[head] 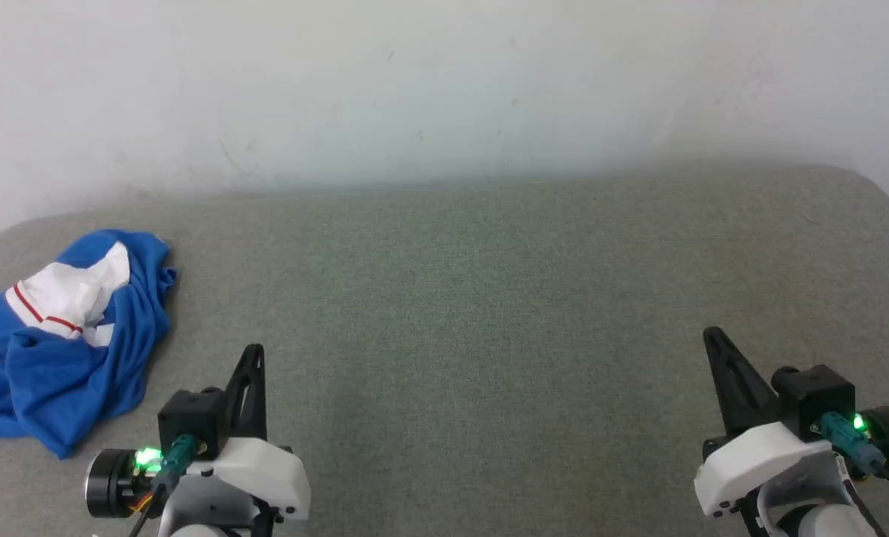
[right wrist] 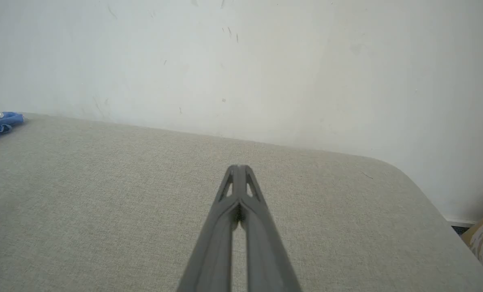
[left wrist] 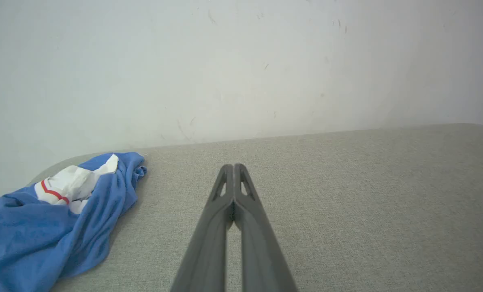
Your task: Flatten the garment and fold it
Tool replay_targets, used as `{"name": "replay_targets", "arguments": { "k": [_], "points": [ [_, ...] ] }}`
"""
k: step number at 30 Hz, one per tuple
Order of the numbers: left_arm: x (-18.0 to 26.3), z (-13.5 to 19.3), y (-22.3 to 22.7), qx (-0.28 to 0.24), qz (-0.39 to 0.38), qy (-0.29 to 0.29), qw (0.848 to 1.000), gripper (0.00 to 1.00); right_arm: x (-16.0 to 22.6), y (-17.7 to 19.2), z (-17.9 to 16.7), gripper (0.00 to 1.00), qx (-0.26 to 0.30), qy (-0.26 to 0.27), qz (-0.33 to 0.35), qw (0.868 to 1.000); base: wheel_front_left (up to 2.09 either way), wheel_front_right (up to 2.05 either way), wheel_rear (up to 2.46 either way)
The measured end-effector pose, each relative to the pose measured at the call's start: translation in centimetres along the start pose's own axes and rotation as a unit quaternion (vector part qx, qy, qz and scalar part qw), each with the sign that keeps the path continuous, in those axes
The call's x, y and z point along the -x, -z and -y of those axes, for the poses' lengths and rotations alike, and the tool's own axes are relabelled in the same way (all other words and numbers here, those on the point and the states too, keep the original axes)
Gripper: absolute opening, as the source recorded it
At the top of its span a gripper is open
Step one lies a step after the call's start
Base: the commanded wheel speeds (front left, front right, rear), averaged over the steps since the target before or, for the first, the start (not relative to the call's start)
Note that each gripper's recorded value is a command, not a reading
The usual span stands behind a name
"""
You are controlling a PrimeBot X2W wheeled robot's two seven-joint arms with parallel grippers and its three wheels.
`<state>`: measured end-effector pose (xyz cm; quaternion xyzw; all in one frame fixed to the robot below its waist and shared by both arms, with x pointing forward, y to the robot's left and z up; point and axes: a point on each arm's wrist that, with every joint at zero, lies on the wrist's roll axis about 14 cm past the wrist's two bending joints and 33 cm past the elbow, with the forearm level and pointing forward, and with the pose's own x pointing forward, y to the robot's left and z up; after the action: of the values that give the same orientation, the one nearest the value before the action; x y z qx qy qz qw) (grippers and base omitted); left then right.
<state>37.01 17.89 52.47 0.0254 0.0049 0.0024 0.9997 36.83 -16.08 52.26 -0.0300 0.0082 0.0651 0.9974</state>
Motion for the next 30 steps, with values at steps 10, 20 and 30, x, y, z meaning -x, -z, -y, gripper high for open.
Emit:
{"name": "replay_targets", "arguments": {
  "k": [10,20,30],
  "points": [
    [0.00,0.00,0.00,0.000,0.000,0.000,1.000,0.00,0.00,0.00,0.00,0.00,0.000,0.000,0.000,1.000,0.00,0.00,0.00],
    [0.00,0.00,0.00,0.000,0.000,0.000,1.000,0.00,0.00,0.00,0.00,0.00,0.000,0.000,0.000,1.000,0.00,0.00,0.00],
    [0.01,0.01,0.01,0.000,0.000,0.000,1.000,1.00,0.02,0.04,0.01,1.00,0.000,0.000,-0.001,1.000,0.00,0.00,0.00]
  ]
}}
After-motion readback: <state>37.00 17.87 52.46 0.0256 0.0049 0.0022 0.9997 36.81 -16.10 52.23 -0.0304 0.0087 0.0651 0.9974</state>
